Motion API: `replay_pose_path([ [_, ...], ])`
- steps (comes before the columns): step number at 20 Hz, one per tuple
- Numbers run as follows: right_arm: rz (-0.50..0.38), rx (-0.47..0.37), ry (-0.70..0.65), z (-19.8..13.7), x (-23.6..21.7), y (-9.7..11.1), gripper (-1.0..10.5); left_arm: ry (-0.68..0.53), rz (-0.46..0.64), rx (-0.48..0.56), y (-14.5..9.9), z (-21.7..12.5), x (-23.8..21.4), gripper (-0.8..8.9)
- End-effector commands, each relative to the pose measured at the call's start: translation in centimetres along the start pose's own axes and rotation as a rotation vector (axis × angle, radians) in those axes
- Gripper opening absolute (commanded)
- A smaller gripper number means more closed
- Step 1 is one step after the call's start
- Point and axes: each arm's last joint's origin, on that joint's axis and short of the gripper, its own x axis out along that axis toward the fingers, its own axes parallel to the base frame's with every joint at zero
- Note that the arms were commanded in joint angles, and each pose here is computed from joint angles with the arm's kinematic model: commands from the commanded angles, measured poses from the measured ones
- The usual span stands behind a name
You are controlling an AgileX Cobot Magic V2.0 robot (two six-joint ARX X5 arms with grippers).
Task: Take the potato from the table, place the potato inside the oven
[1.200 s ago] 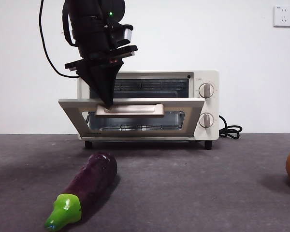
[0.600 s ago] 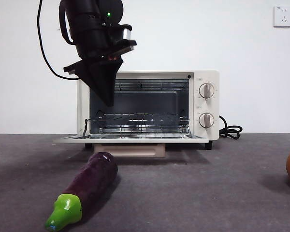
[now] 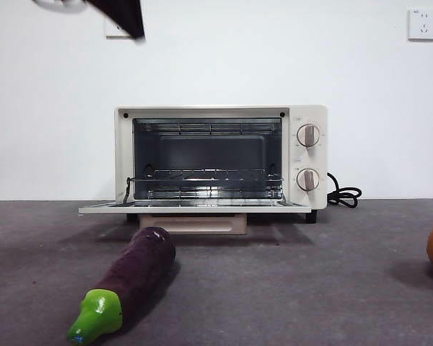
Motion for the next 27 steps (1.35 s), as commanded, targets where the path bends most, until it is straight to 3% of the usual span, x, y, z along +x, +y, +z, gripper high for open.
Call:
replay_pose_path([
  [1, -0.006, -0.010, 0.037, 0.2, 0.5, 0.0, 1.9, -0.071, 0.009, -0.015, -0.9, -1.5, -3.6, -0.07],
  [3, -0.022, -0.035, 0.058, 0.3, 1.0, 0.2, 2.0, -0.121, 0.018, -0.008, -1.5, -3.1, -6.5, -0.06],
  [5, -0.092, -0.049, 0.080, 0.4, 1.6, 0.4, 2.0, -0.190, 0.048, -0.026, -2.0, -4.5, -9.0, -0.06],
  [9, -0.190, 0.001, 0.178, -0.4, 4.5, 0.4, 2.0, -0.310, 0.044, -0.054, -3.0, -7.2, -13.0, -0.06],
  [12, -0.207, 0.008, 0.244, -1.1, 8.5, -0.2, 2.2, -0.387, 0.042, -0.062, -3.6, -9.1, -15.3, -0.06],
  [16, -0.284, 0.057, 0.322, -1.7, 13.6, -1.9, 6.5, -0.474, 0.038, -0.070, -4.3, -11.6, -17.8, -0.06],
  [27, -0.336, 0.130, 0.446, -0.7, 21.4, -4.0, 6.6, -0.606, 0.027, -0.083, -5.2, -15.6, -21.1, -0.06],
])
